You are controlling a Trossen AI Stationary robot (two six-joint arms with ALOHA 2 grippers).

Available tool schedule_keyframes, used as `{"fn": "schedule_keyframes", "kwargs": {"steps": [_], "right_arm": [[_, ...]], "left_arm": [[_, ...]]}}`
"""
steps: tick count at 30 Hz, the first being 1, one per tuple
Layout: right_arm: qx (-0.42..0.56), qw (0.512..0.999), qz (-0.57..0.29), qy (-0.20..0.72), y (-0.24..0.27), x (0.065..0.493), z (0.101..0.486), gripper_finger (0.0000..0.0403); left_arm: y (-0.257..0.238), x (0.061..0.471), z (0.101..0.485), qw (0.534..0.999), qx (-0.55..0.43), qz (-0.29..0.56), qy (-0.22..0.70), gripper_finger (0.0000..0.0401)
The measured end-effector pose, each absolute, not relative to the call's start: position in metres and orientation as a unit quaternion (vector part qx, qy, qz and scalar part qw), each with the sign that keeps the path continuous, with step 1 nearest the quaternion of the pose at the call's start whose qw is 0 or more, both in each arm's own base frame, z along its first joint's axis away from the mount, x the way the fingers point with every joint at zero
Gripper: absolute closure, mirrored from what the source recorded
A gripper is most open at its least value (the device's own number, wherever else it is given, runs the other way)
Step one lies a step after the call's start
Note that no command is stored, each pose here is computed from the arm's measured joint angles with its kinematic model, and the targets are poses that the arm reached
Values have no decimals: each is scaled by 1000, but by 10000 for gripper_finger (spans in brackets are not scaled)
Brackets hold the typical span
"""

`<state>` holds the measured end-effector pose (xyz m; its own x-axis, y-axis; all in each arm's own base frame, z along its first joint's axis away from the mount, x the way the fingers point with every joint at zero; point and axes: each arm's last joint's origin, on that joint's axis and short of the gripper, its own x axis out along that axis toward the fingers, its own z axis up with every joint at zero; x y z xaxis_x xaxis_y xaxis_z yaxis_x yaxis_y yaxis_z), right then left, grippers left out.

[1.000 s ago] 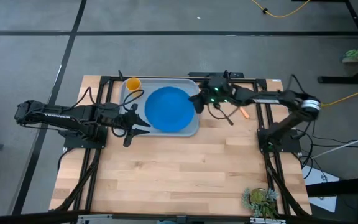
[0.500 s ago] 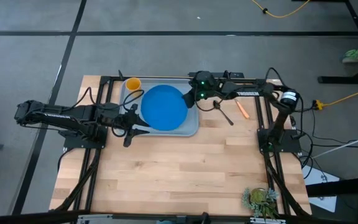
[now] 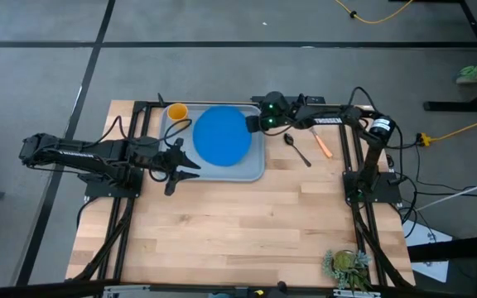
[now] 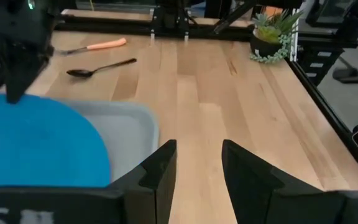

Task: Pick and place plate/cup/fork/spoon on tray
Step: Put the blue plate on the gray tray

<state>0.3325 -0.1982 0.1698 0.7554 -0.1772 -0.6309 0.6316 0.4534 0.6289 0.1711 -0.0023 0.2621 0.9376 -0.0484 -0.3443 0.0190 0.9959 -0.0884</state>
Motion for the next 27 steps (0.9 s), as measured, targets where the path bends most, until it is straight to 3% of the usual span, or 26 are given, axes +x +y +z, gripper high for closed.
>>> {"fn": "schedule_keyframes", "kwargs": {"steps": [6, 27], "right_arm": [[484, 794, -260, 262, -197, 336, 153, 392], [465, 815, -224, 262, -183, 349, 150, 389]], "left_arm": [[-2, 172, 265, 986, -41, -18, 159, 280], [-2, 172, 265, 986, -50, -16, 159, 280]]}}
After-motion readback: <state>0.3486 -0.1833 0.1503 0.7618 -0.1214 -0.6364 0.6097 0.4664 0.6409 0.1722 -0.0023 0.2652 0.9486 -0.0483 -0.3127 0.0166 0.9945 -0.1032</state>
